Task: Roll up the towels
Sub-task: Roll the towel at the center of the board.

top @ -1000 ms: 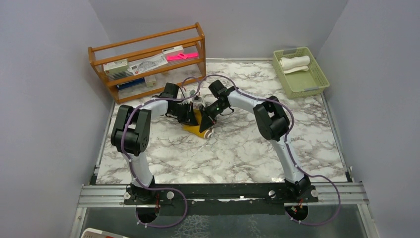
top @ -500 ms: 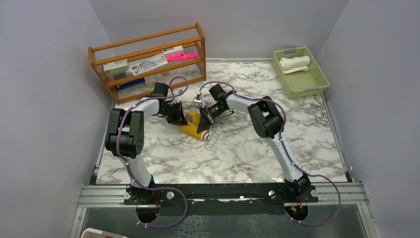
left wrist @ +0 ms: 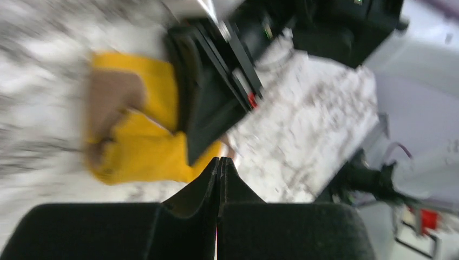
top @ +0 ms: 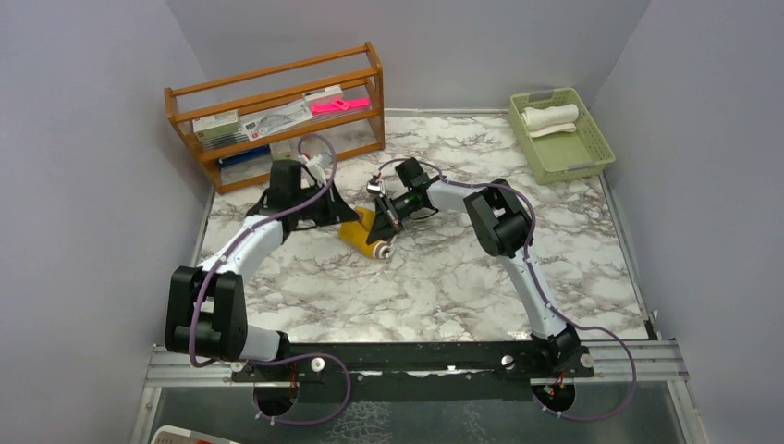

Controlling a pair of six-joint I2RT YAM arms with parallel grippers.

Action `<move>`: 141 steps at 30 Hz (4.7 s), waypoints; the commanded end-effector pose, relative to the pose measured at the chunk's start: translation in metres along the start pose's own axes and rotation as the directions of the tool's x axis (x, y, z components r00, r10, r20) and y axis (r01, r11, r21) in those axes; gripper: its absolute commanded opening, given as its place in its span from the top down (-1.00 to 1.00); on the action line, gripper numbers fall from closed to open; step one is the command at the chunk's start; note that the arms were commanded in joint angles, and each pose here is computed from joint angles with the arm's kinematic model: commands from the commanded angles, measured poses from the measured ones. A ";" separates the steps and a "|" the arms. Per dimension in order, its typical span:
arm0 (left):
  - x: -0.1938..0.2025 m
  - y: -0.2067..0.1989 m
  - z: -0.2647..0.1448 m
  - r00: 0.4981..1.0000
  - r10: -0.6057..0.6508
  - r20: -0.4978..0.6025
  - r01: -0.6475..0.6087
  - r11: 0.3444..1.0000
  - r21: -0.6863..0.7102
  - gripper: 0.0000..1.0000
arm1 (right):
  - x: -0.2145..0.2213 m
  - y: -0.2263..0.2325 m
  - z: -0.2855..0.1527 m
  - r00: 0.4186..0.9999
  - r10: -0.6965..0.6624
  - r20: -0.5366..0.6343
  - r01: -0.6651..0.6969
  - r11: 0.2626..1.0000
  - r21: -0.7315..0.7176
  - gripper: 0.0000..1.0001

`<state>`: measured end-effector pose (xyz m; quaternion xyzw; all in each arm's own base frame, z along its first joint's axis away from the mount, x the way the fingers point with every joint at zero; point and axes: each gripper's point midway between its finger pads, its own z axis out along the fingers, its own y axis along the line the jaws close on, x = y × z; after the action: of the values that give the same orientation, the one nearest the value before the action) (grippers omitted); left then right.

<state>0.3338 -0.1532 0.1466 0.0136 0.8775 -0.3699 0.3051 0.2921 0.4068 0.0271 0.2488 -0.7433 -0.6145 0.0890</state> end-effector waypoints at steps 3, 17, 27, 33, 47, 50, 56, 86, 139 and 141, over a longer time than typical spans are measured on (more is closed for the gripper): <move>0.051 -0.037 0.029 0.975 -0.215 -0.054 0.222 0.939 0.263 1.00 | 0.046 -0.087 0.006 0.958 0.287 0.017 -0.282 0.926 0.252 0.99; 0.021 0.007 0.059 0.971 -0.211 0.113 0.193 0.970 0.148 1.00 | 0.059 -0.084 0.001 0.958 0.287 0.012 -0.279 0.918 0.284 0.99; 0.048 0.012 0.047 0.964 -0.258 0.069 0.244 0.956 0.160 1.00 | 0.057 -0.088 0.000 0.957 0.291 0.014 -0.281 0.911 0.303 0.98; 0.061 0.007 0.039 0.958 -0.283 0.041 0.272 0.946 0.178 1.00 | 0.055 -0.090 0.000 0.956 0.292 0.016 -0.282 0.908 0.309 0.99; 0.075 0.051 0.069 0.948 -0.312 0.062 0.307 0.949 0.076 1.00 | 0.053 -0.090 -0.004 0.960 0.280 0.026 -0.271 0.896 0.353 0.98; 0.078 0.065 0.077 0.952 -0.298 0.077 0.296 0.955 0.034 1.00 | 0.047 -0.090 -0.011 0.969 0.244 0.038 -0.237 0.881 0.410 0.85; 0.096 0.082 0.084 0.953 -0.297 0.056 0.299 0.954 -0.018 1.00 | 0.033 -0.086 -0.031 0.986 0.151 0.066 -0.162 0.819 0.551 0.18; 0.126 0.101 0.088 0.951 -0.310 -0.007 0.308 0.948 -0.084 1.00 | 0.005 0.076 -0.042 -0.061 -0.810 -0.583 0.654 -0.474 0.589 -0.45; -0.008 0.056 -0.001 0.931 -0.273 0.242 0.284 0.959 -0.014 0.72 | 0.016 0.023 -0.014 0.456 -0.839 -0.298 0.680 0.112 0.725 0.99; -0.015 0.051 -0.012 0.942 -0.225 0.250 0.243 0.969 -0.046 0.66 | 0.013 0.025 -0.021 0.548 -0.815 -0.188 0.637 0.261 0.726 0.98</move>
<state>0.3557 -0.1191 0.1074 -0.1625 0.8201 -0.4181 0.3552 0.2921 0.3975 0.0574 0.5917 -0.6317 -0.1444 -0.4796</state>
